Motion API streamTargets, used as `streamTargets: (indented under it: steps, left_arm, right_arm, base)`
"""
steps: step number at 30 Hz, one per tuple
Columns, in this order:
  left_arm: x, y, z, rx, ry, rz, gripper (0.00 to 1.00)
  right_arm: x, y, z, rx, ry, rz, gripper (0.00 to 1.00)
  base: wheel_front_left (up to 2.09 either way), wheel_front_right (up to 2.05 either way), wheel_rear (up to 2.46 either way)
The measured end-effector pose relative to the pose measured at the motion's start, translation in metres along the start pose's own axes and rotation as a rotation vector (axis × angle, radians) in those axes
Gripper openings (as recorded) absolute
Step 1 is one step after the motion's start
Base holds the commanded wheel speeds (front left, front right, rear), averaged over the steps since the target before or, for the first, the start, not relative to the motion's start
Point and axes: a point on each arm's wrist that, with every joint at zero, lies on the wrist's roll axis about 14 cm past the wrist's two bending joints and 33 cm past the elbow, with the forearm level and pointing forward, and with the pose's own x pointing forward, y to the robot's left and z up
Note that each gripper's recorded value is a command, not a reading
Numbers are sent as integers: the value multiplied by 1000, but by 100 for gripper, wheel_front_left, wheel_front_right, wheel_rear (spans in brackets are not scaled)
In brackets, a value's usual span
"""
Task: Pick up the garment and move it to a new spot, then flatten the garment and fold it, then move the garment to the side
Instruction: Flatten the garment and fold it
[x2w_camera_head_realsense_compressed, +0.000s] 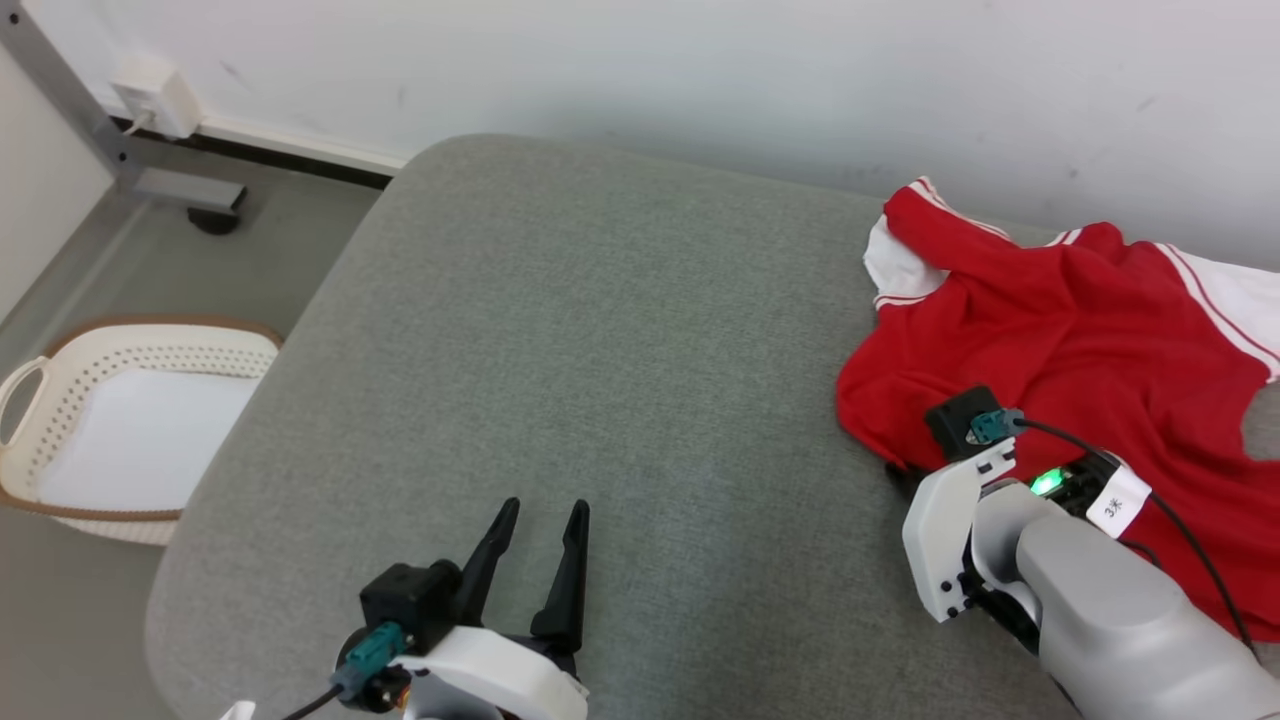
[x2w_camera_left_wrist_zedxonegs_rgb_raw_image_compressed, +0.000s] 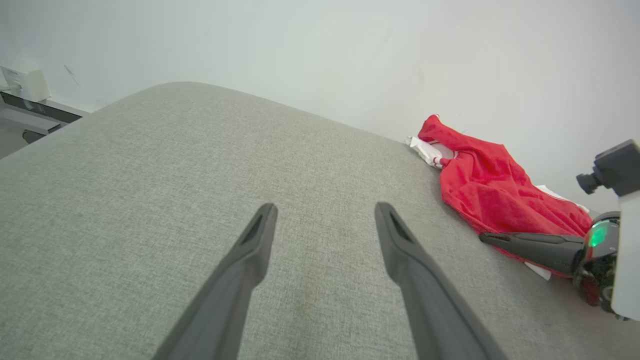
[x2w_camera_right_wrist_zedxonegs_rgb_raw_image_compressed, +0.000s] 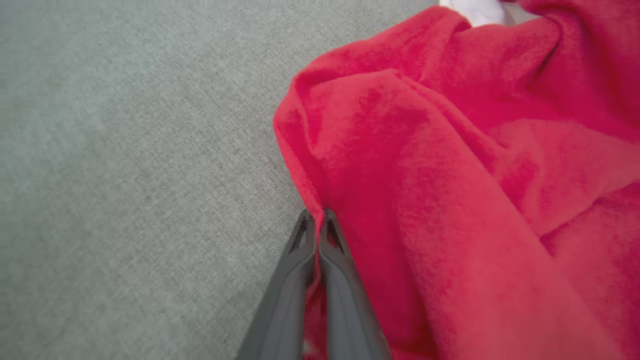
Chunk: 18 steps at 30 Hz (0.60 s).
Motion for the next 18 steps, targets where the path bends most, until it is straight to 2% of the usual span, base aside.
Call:
streamTargets:
  steps: [5,11,18]
  left_arm:
    - [-1,-6,-1,4,1,-23,100]
    - [2,-16,1,13,-6,-63,100]
    - [13,-38,3,30,-11,-143,100]
  right_arm:
    - [-9,13,10,58,-92,24,0]
    - [-33,49,35,111,-239,139,0]
    - [-87,57,14,223,-257,236,0]
  base:
    - [0,0,0]
    - [0,0,0]
    - [0,0,0]
